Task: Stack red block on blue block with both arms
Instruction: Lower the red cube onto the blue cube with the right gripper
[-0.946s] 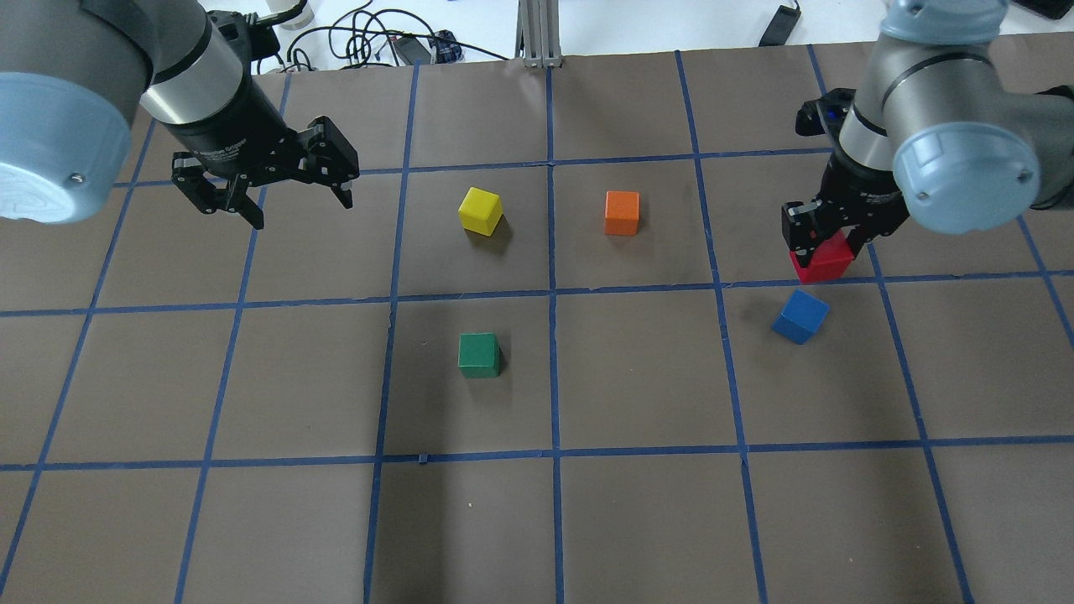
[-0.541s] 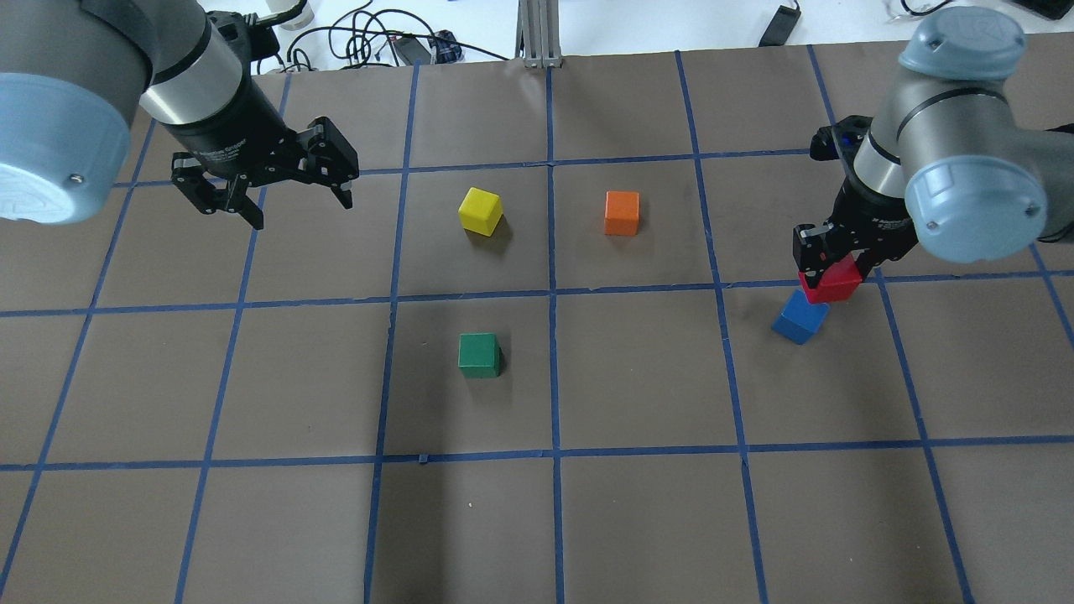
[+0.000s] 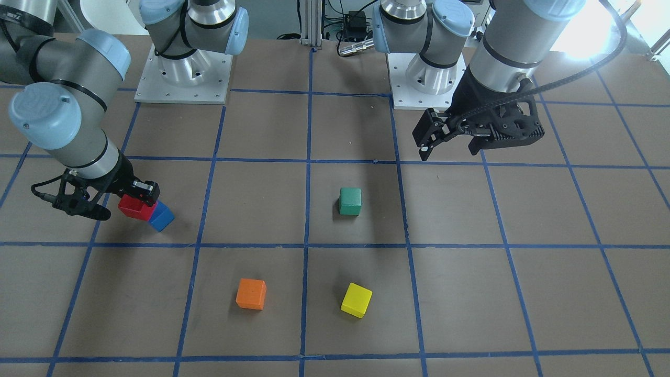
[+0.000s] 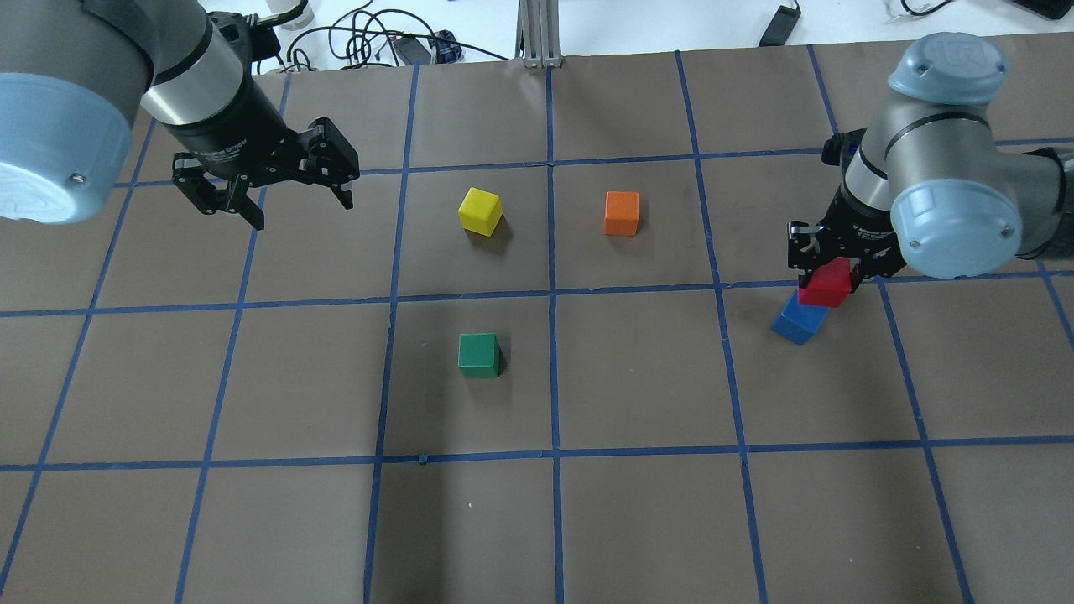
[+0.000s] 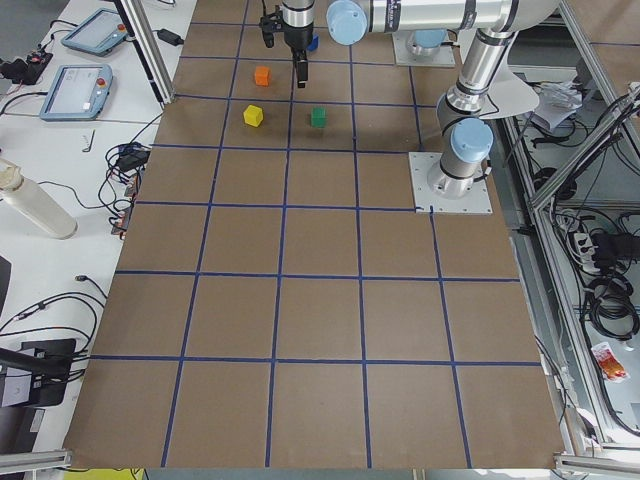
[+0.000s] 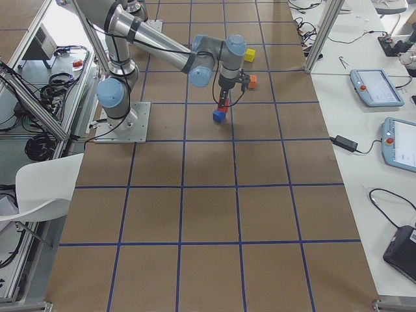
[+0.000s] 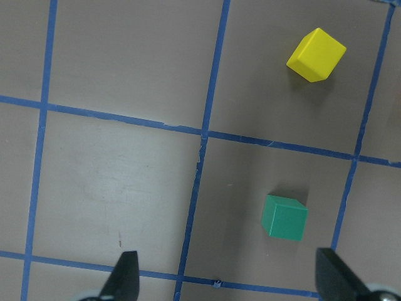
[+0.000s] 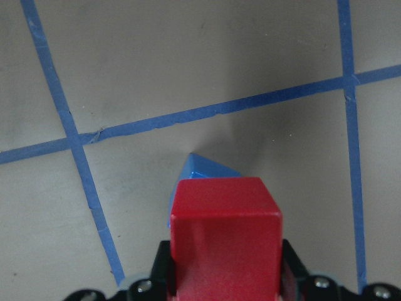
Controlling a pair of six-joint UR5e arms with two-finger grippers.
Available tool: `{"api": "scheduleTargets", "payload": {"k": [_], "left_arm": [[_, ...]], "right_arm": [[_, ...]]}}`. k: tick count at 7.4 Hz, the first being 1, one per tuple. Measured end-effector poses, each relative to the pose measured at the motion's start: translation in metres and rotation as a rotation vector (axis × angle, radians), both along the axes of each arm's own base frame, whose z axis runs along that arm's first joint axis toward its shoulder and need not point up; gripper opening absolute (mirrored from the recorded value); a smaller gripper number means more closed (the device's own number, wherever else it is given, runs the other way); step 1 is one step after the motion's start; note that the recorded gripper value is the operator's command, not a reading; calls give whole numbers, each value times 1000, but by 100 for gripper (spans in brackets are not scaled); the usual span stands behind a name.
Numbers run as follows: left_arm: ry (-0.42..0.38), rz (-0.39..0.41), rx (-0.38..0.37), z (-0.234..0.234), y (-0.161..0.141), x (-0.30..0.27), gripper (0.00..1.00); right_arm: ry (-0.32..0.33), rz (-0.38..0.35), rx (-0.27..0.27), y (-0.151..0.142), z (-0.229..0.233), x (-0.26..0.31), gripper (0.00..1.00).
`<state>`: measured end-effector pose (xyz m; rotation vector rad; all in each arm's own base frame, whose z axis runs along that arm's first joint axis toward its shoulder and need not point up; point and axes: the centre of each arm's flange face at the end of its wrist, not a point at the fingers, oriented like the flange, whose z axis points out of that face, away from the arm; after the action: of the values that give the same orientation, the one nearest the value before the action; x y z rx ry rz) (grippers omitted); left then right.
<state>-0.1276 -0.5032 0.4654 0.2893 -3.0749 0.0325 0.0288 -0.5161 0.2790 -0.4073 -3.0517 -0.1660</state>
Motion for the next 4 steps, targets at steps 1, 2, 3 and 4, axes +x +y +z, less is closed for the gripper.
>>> {"api": "scheduleTargets", "payload": {"k": [1, 2, 3, 4], "left_arm": [[0, 0, 1, 0, 0, 0, 100], [1, 0, 1, -1, 0, 0, 100], [1, 0, 2, -1, 0, 0, 100], [1, 0, 1, -1, 0, 0, 100]], "right_arm": [[1, -29, 9, 2, -4, 0, 0], [3, -57, 21, 7, -9, 1, 0], [5, -81, 27, 10, -12, 2, 0], [7, -100, 22, 12, -13, 3, 0]]}}
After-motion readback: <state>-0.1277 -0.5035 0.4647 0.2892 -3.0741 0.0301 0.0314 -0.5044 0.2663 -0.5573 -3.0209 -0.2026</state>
